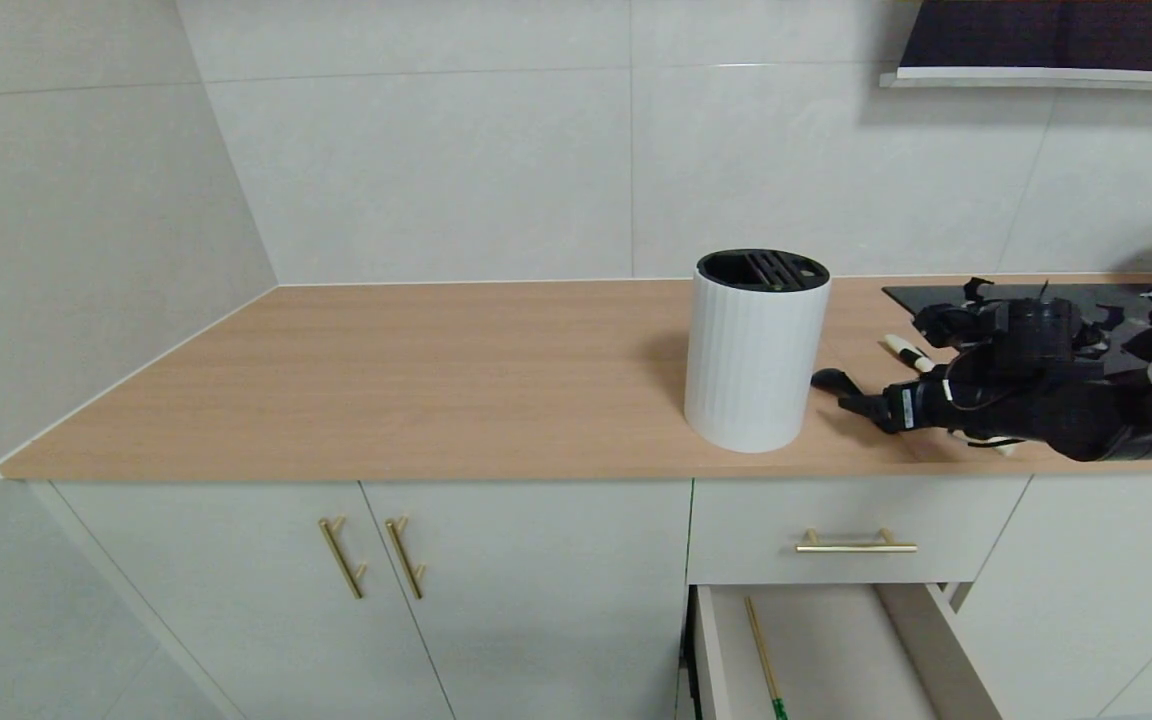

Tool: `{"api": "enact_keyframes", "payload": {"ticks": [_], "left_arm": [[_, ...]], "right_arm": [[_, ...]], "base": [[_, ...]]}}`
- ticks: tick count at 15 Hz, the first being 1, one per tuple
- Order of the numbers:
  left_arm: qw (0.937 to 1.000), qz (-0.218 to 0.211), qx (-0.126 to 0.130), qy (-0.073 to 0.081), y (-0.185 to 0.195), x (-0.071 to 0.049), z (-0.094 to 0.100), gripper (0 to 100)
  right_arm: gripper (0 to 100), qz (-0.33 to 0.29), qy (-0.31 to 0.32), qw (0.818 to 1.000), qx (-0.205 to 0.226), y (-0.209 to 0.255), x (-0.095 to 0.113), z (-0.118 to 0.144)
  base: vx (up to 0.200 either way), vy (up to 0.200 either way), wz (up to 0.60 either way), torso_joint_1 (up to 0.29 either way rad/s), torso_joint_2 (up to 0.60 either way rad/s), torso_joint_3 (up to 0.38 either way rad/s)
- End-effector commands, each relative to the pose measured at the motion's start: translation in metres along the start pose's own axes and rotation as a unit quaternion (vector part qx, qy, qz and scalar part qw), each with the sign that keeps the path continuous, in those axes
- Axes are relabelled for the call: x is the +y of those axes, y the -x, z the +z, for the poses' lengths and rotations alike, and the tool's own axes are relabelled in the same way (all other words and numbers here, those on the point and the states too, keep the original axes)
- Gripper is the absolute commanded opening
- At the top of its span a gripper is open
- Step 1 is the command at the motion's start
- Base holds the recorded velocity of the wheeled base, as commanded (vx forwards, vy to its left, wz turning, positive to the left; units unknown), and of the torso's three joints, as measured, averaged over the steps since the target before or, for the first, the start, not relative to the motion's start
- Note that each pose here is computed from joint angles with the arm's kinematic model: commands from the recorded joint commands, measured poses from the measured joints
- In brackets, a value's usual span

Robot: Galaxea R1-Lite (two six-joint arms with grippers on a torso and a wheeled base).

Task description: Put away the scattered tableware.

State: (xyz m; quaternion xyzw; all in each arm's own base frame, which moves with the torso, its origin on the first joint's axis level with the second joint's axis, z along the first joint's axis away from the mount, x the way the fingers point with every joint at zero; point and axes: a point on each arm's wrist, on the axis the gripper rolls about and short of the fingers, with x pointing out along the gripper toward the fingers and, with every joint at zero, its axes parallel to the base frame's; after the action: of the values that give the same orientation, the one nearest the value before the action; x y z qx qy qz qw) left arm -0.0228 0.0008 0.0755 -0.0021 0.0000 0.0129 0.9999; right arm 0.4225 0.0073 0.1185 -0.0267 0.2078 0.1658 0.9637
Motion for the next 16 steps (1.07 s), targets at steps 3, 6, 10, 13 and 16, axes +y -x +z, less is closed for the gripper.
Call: {"api": "enact_keyframes", "payload": {"ticks": [3,6,10,13,16], "left_arm": [[1.0000,0.000,0.000,0.000,0.000,0.000,0.000,100],[1.0000,0.000,0.000,0.000,0.000,0.000,0.000,100],[1.0000,0.000,0.000,0.000,0.000,0.000,0.000,100],[1.0000,0.000,0.000,0.000,0.000,0.000,0.000,100],[1.0000,0.000,0.000,0.000,0.000,0.000,0.000,100]], "right_arm": [[100,0.002,-0.007,1.000,0.012,-0.012,-0.002,-0.010],[100,0.001,-0.009,1.000,0.012,-0.016,-0.005,-0.011],[0,0.001,-0.010,1.000,0.019,-0.020,-0.005,-0.016],[0,0.000,-0.010,1.000,0.017,-0.019,-0.005,-0.015],[0,-0.007,-0.028,1.000,-0.007,-0.001,-0.002,0.005]], "base": [[0.000,0.000,0.00,0.000,0.00,0.000],[0.000,0.000,0.00,0.000,0.00,0.000],[0.000,0.000,0.00,0.000,0.00,0.000],[0.000,0.000,0.00,0.000,0.00,0.000],[0.000,0.000,0.00,0.000,0.00,0.000]]}}
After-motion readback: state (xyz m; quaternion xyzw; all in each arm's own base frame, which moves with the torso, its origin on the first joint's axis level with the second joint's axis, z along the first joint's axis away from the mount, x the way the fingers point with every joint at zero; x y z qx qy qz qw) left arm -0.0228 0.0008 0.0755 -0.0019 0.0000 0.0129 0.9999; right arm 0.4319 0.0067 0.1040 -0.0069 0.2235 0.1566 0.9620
